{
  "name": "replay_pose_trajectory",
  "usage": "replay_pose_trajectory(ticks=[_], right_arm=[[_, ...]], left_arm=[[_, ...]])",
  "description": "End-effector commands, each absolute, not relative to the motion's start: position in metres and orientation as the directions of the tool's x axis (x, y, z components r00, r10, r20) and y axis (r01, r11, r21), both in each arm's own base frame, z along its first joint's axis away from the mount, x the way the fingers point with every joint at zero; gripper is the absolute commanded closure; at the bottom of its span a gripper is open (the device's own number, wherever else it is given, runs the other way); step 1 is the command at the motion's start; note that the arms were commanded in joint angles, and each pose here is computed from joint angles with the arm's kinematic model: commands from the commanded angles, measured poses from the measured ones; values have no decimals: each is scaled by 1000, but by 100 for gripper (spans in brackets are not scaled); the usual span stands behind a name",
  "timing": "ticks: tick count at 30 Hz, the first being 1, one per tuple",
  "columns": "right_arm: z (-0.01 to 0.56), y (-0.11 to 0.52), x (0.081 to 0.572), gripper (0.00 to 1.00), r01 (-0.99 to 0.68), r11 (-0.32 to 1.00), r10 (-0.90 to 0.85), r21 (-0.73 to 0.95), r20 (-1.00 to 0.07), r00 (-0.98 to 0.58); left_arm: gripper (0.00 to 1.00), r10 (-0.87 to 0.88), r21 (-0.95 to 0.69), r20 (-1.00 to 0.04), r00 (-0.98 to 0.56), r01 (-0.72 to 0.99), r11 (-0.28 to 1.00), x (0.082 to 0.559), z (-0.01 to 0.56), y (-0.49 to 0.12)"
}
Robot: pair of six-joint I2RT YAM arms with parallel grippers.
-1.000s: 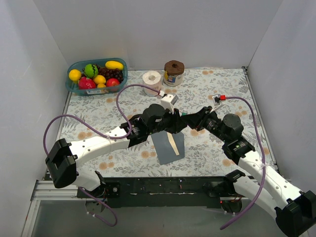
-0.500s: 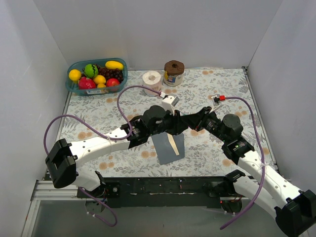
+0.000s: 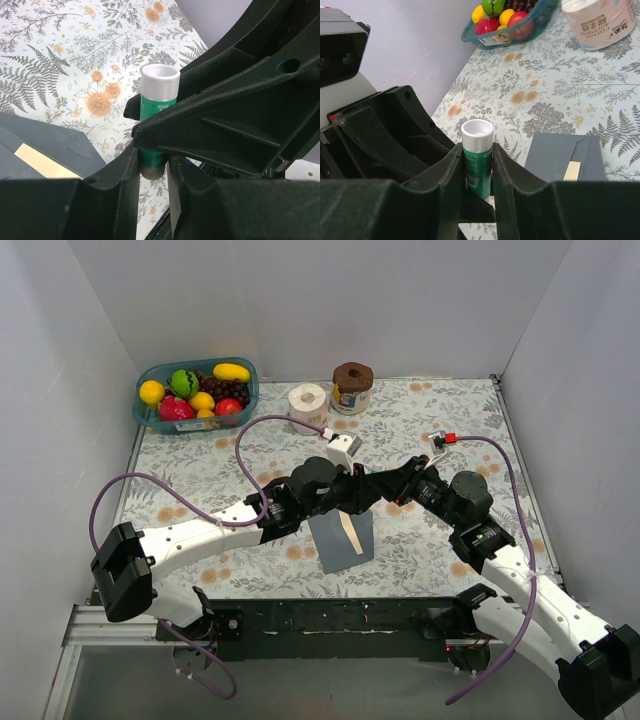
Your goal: Place the letter into the envelope and seal it
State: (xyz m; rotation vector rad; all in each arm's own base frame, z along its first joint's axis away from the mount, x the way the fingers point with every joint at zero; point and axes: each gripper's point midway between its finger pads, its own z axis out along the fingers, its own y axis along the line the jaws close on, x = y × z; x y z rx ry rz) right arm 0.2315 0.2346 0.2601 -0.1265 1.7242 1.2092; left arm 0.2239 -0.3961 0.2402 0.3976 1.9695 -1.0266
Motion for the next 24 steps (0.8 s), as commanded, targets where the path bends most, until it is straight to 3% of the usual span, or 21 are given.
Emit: replay_pose_trajectory(ticks=[1,24], right_arm=[[239,247,206,66,-580,446,317,682,-726,-610],[240,252,201,66,-571,405,317,714,-695,-645]], left_arm=[[100,-330,-555,-828,-454,580,596,250,312,-381],[100,-388,-561,-827,-408,548,620,258,321,-370]])
